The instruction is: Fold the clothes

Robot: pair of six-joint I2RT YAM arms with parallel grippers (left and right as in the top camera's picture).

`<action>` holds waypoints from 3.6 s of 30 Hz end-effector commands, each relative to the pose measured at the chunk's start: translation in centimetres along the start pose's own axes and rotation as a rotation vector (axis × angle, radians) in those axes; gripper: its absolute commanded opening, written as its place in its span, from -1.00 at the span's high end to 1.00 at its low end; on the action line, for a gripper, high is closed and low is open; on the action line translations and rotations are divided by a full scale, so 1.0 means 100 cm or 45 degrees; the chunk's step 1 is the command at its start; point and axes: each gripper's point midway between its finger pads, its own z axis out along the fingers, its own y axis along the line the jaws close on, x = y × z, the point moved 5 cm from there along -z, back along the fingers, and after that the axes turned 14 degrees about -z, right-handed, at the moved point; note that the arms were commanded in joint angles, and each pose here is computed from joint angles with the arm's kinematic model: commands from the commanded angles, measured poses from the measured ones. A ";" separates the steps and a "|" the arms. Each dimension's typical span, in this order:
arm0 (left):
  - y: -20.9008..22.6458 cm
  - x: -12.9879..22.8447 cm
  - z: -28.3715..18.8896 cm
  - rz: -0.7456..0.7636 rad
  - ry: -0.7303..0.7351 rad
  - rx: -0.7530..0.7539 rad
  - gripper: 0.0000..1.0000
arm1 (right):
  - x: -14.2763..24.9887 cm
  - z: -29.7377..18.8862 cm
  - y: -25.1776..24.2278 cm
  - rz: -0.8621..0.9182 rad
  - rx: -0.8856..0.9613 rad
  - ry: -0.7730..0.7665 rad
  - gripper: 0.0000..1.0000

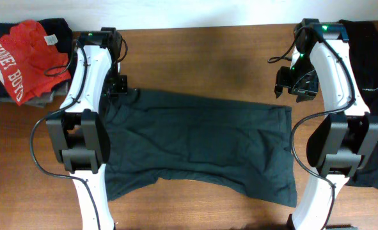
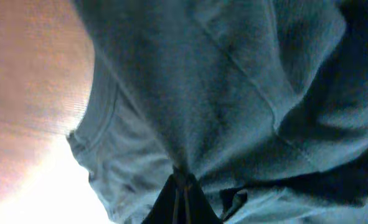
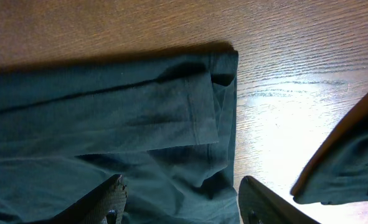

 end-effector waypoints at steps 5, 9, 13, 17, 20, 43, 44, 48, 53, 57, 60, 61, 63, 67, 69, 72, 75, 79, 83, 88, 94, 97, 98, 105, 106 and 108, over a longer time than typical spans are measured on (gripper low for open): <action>0.007 0.012 -0.001 -0.010 0.085 -0.042 0.59 | 0.001 -0.015 0.002 0.003 0.004 -0.058 -0.25; 0.008 0.013 -0.001 -0.009 0.093 -0.047 0.50 | 0.001 -0.015 0.002 0.003 0.004 -0.057 -0.25; 0.003 0.000 0.001 -0.026 0.013 -0.012 0.00 | 0.001 -0.015 0.002 0.003 0.003 -0.057 -0.25; 0.000 -0.006 0.008 -0.033 -0.007 -0.005 -0.10 | 0.001 -0.015 0.002 0.003 0.004 -0.057 -0.25; 0.003 -0.015 0.014 -0.058 -0.029 0.006 -0.20 | 0.001 -0.015 0.002 0.003 0.004 -0.058 -0.25; 0.101 0.074 -0.158 -0.446 -0.365 0.137 -0.32 | -0.006 0.011 0.036 0.002 -0.219 -0.036 -0.98; 0.101 0.076 -0.154 -0.455 -0.351 0.132 -0.32 | -0.006 0.011 0.042 -0.006 -0.263 -0.036 -0.98; 0.095 0.074 -0.127 -0.454 -0.285 0.108 -0.34 | -0.007 0.007 0.066 -0.038 -0.426 -0.043 -0.98; 0.085 0.075 -0.061 -0.521 -0.129 0.062 -0.34 | -0.004 0.005 0.088 -0.092 -0.473 -0.030 -0.99; 0.063 0.064 -0.014 -0.438 -0.074 0.312 -0.34 | -0.006 0.006 0.103 -0.146 -0.472 -0.054 -0.98; 0.063 0.056 0.013 -0.446 -0.098 0.388 -0.34 | -0.006 0.006 0.114 -0.183 -0.470 -0.064 -0.98; 0.065 0.056 0.016 -0.455 -0.098 0.387 -0.34 | -0.005 0.006 0.116 -0.186 -0.470 -0.063 -0.98; 0.072 0.051 0.028 -0.480 -0.118 0.412 -0.34 | -0.005 0.006 0.119 -0.197 -0.465 -0.061 -0.98; 0.078 0.038 0.040 -0.455 -0.193 0.495 -0.33 | -0.006 0.006 0.121 -0.205 -0.466 -0.070 -0.97; 0.077 0.034 0.045 -0.470 -0.201 0.575 -0.24 | -0.006 0.006 0.121 -0.204 -0.466 -0.071 -0.98; 0.070 0.029 0.049 -0.405 -0.210 0.673 -0.21 | -0.006 0.006 0.121 -0.205 -0.466 -0.071 -0.98; 0.066 0.026 0.059 -0.405 -0.193 0.673 -0.21 | -0.006 0.006 0.121 -0.206 -0.466 -0.074 -0.98; 0.061 0.025 0.084 -0.407 -0.115 0.663 -0.12 | -0.006 0.006 0.121 -0.206 -0.466 -0.074 -0.98; 0.060 0.019 0.086 -0.405 -0.145 0.670 -0.11 | -0.006 0.006 0.121 -0.206 -0.465 -0.075 -0.98; 0.052 0.014 0.080 -0.361 -0.173 0.763 -0.10 | -0.006 0.006 0.120 -0.206 -0.461 -0.075 -0.98; 0.052 0.014 0.080 -0.361 -0.173 0.764 0.24 | -0.006 0.006 0.120 -0.206 -0.461 -0.075 -0.98; 0.052 0.014 0.080 -0.361 -0.173 0.764 0.50 | -0.006 0.006 0.120 -0.206 -0.461 -0.075 -0.98; 0.052 0.014 0.080 -0.361 -0.173 0.764 0.60 | -0.006 0.006 0.120 -0.206 -0.461 -0.076 -0.98; 0.055 0.017 0.069 -0.361 -0.190 0.766 0.99 | -0.006 0.007 0.119 -0.206 -0.452 -0.076 -0.98; 0.058 0.018 0.063 -0.364 -0.205 0.749 0.98 | -0.006 0.007 0.119 -0.206 -0.452 -0.076 -0.98; 0.068 0.023 0.050 -0.380 -0.241 0.683 0.98 | -0.007 0.007 0.120 -0.206 -0.452 -0.077 -0.98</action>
